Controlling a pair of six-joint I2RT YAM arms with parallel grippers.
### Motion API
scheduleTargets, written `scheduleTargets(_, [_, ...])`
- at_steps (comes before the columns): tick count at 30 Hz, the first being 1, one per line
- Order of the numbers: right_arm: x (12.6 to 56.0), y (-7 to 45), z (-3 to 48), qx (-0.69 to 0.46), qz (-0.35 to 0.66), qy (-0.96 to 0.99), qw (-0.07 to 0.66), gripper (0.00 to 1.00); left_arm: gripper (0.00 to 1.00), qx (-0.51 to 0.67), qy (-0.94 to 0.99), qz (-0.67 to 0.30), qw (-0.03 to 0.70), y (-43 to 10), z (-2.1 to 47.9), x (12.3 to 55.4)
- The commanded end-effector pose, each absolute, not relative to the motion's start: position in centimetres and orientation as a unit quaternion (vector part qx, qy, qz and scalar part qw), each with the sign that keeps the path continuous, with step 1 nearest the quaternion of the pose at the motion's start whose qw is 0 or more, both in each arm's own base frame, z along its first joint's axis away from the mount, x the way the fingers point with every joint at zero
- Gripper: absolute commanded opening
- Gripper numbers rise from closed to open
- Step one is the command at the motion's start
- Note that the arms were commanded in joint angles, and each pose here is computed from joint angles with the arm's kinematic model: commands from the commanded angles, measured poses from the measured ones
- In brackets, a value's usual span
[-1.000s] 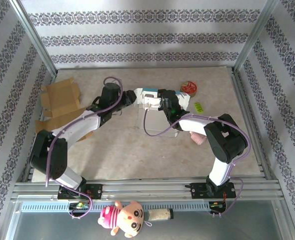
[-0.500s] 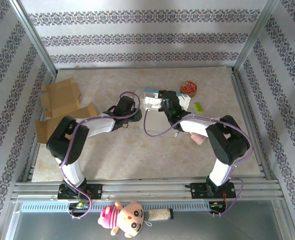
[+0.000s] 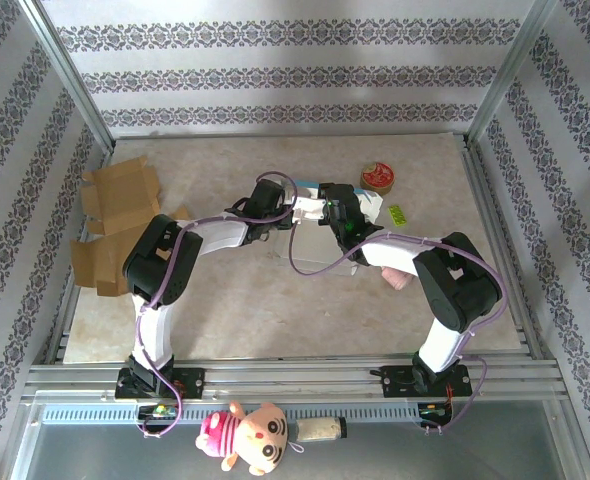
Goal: Fold the paper box
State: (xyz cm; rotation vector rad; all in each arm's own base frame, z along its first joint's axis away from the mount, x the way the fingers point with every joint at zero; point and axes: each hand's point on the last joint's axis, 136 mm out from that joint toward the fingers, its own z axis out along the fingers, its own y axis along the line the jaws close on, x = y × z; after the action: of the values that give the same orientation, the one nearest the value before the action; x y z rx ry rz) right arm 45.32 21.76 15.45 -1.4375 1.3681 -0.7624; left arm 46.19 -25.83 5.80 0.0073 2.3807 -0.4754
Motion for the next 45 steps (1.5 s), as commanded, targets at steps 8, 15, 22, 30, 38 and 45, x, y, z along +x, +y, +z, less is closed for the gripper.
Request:
scheduleTargets(8, [44.7,22.0,16.1,-0.587,-0.3,0.566,0.495,0.03,0.39,0.045,0.902,-0.231,0.362,-28.3,6.4,46.9])
scheduleTargets(15, [44.5,21.8,16.3,-0.586,-0.302,0.567,0.494,0.03,0.4,0.029,0.907,-0.181,0.379,-26.5,6.5,47.3])
scheduleTargets(22, [44.4,21.9,16.2,-0.584,-0.297,0.57,0.496,0.03,0.43,0.038,0.92,-0.097,0.378,-24.0,5.2,47.9])
scheduleTargets(30, [44.4,22.0,16.4,-0.585,-0.296,0.569,0.497,0.03,0.37,0.049,0.916,-0.151,0.368,-26.1,5.0,48.7])
scheduleTargets(38, [44.3,22.1,16.5,-0.582,-0.291,0.572,0.499,0.03,0.24,0.069,0.887,-0.253,0.38,-29.3,6.7,48.4])
scheduleTargets(45, [44.2,22.2,16.3,-0.582,-0.29,0.574,0.497,0.03,0.31,0.096,0.865,-0.307,0.385,-31.3,7.0,48.3])
